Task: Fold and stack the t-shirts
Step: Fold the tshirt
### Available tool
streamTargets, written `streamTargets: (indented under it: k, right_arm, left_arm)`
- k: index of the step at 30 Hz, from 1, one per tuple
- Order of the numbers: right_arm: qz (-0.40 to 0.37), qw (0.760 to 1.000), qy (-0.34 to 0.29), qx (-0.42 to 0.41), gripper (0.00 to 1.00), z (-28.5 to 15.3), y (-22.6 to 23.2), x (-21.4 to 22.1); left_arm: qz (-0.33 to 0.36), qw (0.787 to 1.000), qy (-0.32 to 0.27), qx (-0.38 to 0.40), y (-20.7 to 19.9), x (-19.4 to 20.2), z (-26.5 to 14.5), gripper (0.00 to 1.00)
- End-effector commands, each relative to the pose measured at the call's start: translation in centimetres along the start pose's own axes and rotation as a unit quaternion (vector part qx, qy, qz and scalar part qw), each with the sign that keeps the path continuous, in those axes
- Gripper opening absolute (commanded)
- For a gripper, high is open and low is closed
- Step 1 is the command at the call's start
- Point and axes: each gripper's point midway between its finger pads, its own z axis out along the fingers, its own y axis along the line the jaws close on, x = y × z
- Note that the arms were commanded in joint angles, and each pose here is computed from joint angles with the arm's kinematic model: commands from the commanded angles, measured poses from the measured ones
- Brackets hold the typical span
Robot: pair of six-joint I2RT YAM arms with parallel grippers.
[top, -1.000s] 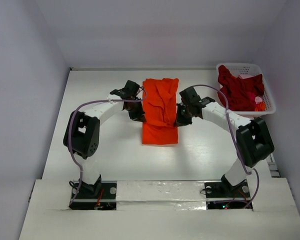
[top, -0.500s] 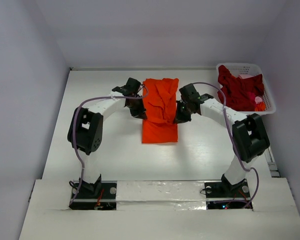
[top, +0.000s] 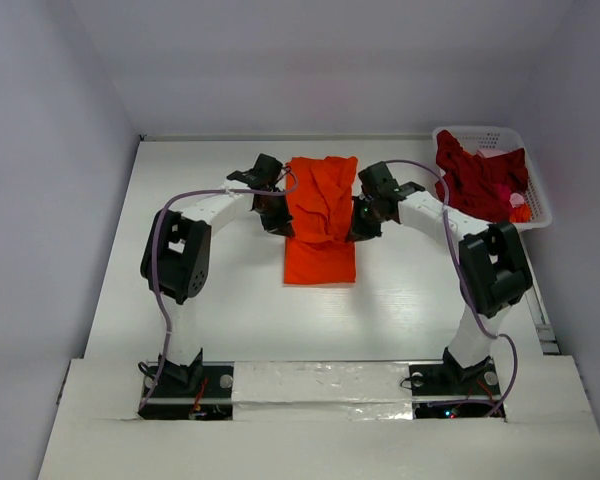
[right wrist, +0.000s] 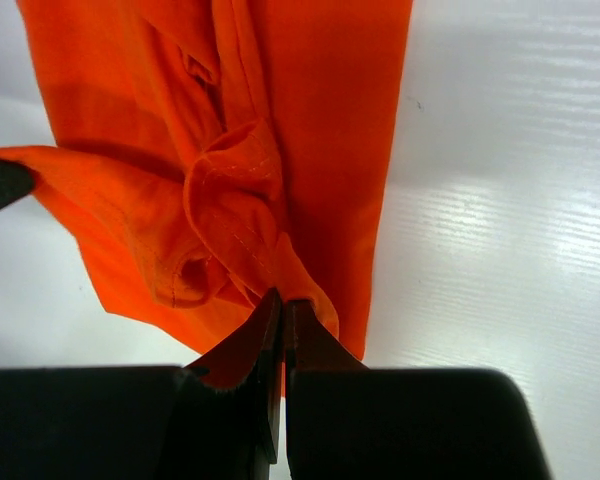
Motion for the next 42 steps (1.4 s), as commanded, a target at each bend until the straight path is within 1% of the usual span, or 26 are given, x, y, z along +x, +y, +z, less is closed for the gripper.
streamTargets:
  k: [1, 8, 15, 33, 35, 36, 38, 39, 41, 42]
  right_arm:
    - [-0.014, 0.999, -0.035, -0.02, 0.0, -0.6, 1.1, -2.9]
    - [-0.017, 0.999, -0.03, -0.023, 0.0, 0.0, 1.2, -3.8]
    - [-0.012, 0.999, -0.017, -0.035, 0.0, 1.2, 1.4, -3.3]
    - [-0.011, 0.999, -0.023, -0.034, 0.0, 1.9, 1.3, -5.2]
    - [-0.008, 0.999, -0.023, -0.031, 0.08, 2.1, 0.9, -5.5]
    - [-0.008, 0.999, -0.023, -0.031, 0.17, 2.2, 0.9, -5.5]
    - [-0.011, 0.999, -0.026, -0.033, 0.28, 2.1, 1.0, -5.7]
    - [-0.012, 0.999, -0.029, -0.033, 0.39, 2.0, 1.0, -5.9]
    - [-0.014, 0.999, -0.031, -0.033, 0.48, 1.9, 1.1, -6.0]
    - [-0.014, 0.999, -0.03, -0.032, 0.58, 2.0, 1.1, -6.0]
  left_arm:
    - [0.011, 1.0, -0.012, 0.011, -1.0, -1.1, -1.0, 0.0]
    - [0.01, 1.0, -0.012, 0.009, -1.0, -1.3, -0.7, 0.0]
    - [0.005, 1.0, -0.018, 0.01, -1.1, -2.0, -1.0, 0.0]
    - [0.0, 1.0, -0.027, -0.003, 0.0, -2.7, 0.5, 0.0]
    - [0.0, 1.0, -0.028, -0.002, -0.1, -2.8, 0.6, 0.0]
    - [0.0, 1.0, -0.029, -0.002, -0.1, -2.9, 0.5, 0.01]
    - [0.0, 1.0, -0.031, -0.002, -0.2, -3.0, 0.4, 0.04]
    - [-0.004, 0.999, -0.035, -0.001, 0.0, -3.4, 0.1, 0.05]
    - [-0.002, 0.999, -0.036, 0.001, -0.1, -3.5, 0.1, 0.07]
    - [0.0, 0.999, -0.036, 0.002, -0.2, -3.5, 0.0, 0.1]
